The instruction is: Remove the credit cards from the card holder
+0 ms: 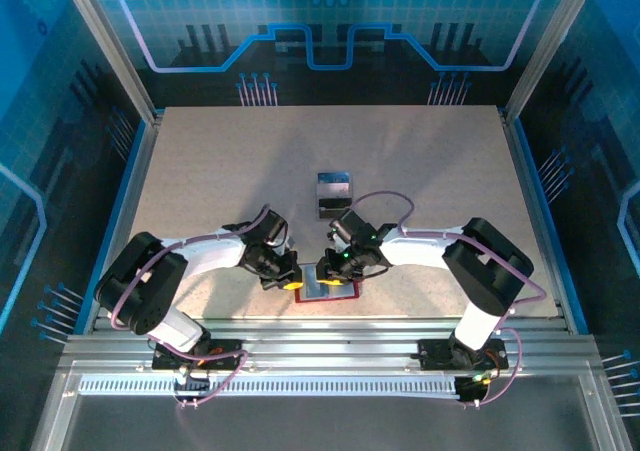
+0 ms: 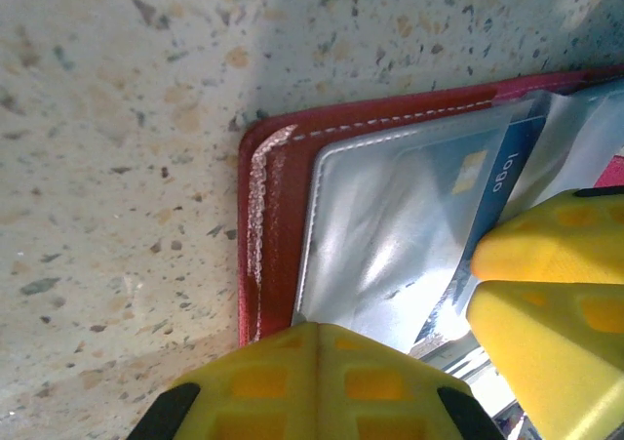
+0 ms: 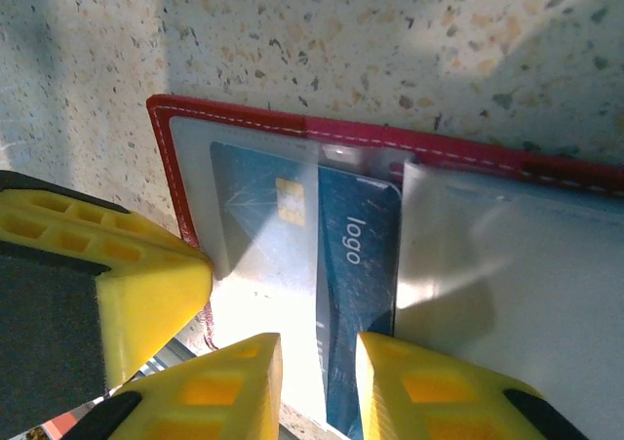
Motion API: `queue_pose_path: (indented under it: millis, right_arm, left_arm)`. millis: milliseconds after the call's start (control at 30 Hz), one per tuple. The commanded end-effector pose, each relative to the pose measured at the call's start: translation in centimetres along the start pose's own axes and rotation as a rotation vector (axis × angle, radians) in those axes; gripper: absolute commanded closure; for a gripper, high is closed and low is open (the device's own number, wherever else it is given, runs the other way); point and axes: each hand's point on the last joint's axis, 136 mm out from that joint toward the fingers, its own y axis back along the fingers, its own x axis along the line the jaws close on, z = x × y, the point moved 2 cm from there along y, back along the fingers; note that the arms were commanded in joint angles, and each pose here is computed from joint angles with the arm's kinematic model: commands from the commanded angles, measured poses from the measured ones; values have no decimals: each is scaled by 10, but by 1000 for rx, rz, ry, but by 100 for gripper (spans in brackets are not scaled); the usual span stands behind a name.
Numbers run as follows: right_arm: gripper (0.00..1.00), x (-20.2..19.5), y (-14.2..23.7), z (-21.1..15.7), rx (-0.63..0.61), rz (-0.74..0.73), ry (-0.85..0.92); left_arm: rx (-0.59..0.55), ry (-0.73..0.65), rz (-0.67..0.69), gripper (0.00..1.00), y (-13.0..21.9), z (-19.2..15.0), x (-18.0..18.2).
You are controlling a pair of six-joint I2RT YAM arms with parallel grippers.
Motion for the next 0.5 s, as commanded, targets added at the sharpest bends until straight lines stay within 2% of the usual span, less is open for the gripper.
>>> queue_pose_path:
  millis: [0,200,467]
  right_arm:
    - [74,5,9,-1,-19,-10,27]
    - [73,9,16,-1,-49,36,37]
    - [73,-4,7,-3,-15,8,25]
  left_arm:
    - [7,12,39,98,0,-1,10]
    - [4,15,39,99,1,-1,9]
    - [-24,-19,-28,97,22,2,-22]
